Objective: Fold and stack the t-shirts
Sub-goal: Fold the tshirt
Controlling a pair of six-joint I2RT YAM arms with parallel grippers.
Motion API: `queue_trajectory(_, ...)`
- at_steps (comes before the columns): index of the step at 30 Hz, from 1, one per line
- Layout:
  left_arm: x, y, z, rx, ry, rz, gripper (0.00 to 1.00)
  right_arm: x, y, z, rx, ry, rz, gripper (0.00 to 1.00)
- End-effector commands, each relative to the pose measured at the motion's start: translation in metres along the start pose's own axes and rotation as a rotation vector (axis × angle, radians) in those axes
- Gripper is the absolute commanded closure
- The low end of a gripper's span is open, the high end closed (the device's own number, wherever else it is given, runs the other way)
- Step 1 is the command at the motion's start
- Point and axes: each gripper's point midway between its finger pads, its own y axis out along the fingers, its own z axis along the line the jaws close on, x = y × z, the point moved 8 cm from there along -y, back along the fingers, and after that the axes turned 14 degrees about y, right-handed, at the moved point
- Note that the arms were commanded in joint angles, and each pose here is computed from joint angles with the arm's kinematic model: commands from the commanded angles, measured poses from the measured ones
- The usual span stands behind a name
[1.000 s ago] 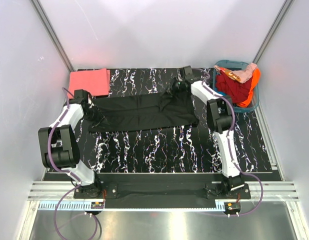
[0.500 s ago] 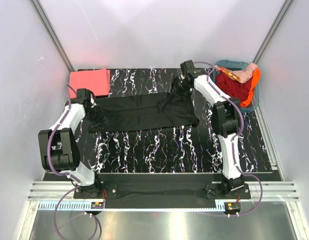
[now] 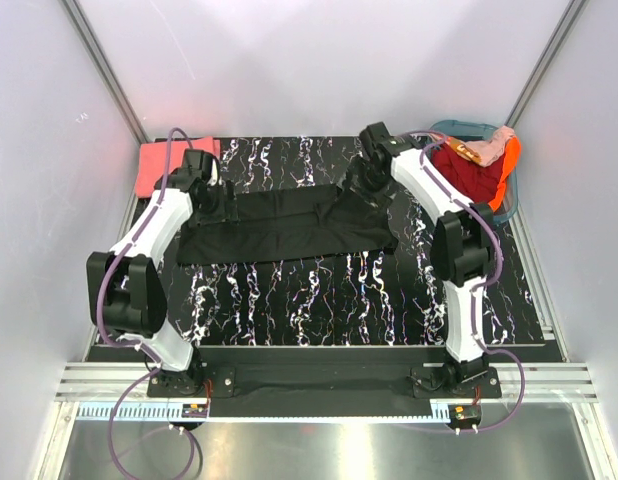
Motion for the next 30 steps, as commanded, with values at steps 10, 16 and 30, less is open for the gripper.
queue_trajectory(10, -0.035, -0.016, 0.005, 0.055, -0.034, -0.025, 0.27, -0.011, 0.047, 0.019, -0.135, 0.41, -0.141, 0.0)
queue_trajectory(16, -0.051, -0.044, 0.0, 0.026, -0.078, -0.092, 0.27, -0.011, 0.075, 0.002, -0.195, 0.437, -0.169, 0.0)
queue_trajectory(30, -0.074, -0.088, -0.007, -0.039, -0.068, -0.183, 0.26, 0.08, 0.137, -0.019, -0.204, 0.102, -0.265, 0.0)
